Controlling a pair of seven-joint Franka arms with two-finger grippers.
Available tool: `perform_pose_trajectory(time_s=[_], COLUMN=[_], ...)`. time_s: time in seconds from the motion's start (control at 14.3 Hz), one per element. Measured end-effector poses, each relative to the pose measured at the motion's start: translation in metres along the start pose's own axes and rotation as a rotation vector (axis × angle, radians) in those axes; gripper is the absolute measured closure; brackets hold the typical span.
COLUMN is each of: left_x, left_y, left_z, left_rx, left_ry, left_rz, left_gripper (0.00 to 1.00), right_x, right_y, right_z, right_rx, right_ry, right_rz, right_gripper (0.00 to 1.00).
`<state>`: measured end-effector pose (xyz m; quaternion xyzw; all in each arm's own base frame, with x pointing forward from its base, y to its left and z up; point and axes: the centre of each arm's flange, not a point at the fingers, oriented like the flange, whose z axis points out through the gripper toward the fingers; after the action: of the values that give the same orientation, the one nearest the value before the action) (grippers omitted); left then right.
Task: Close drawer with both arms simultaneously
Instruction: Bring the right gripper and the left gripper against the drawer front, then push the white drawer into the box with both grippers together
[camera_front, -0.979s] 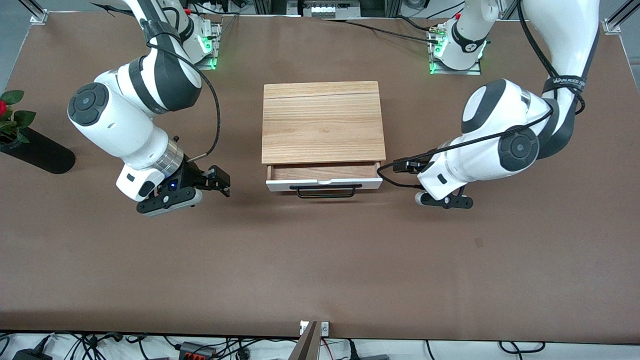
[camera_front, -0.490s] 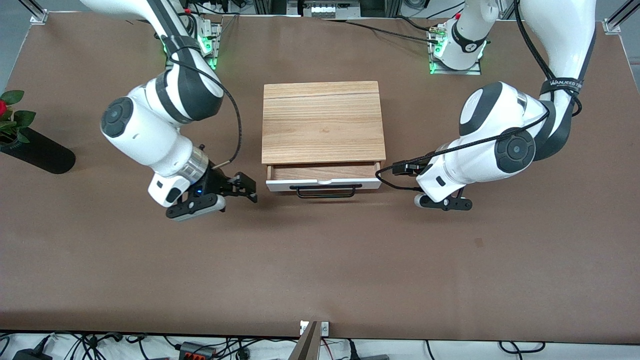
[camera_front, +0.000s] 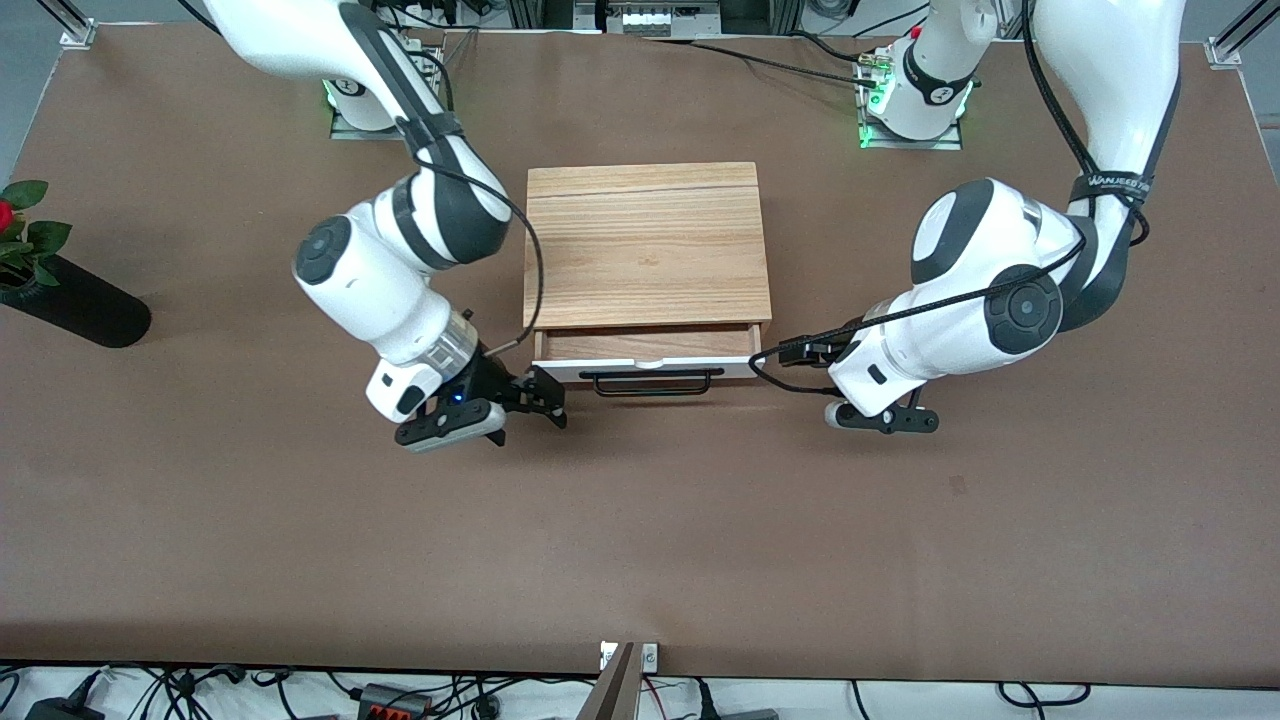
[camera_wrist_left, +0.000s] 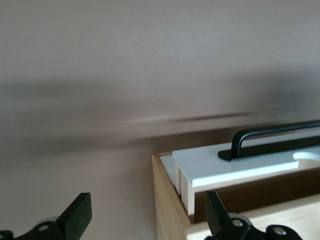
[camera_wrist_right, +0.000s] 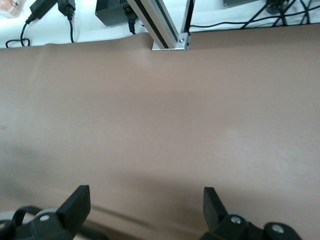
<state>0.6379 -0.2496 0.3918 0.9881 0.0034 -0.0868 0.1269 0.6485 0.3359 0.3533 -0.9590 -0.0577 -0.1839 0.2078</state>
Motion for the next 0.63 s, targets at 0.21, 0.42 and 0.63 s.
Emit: perform_pose_trajectory(time_s=[0.21, 0.42, 0.63], left_x=[0.008, 0.012, 0.018], left_y=[0.006, 0.02, 0.026], left_z=[0.012, 0.031, 0.048], left_rx=[-0.02, -0.037, -0.048], left_ry=[0.038, 0.06, 0.081], left_rz=[-0.003, 0.004, 0.007], left_gripper=[0.0, 0.0, 0.0], right_x=[-0.012, -0.024, -0.031], right_y=[-0.012, -0.026, -0.018], right_z=[0.014, 0.021, 0.026], right_rx=[0.042, 0.051, 0.04], right_ry=[-0.019, -0.04, -0.088], right_rz=[0.038, 0.024, 0.032], right_gripper=[0.0, 0.0, 0.0])
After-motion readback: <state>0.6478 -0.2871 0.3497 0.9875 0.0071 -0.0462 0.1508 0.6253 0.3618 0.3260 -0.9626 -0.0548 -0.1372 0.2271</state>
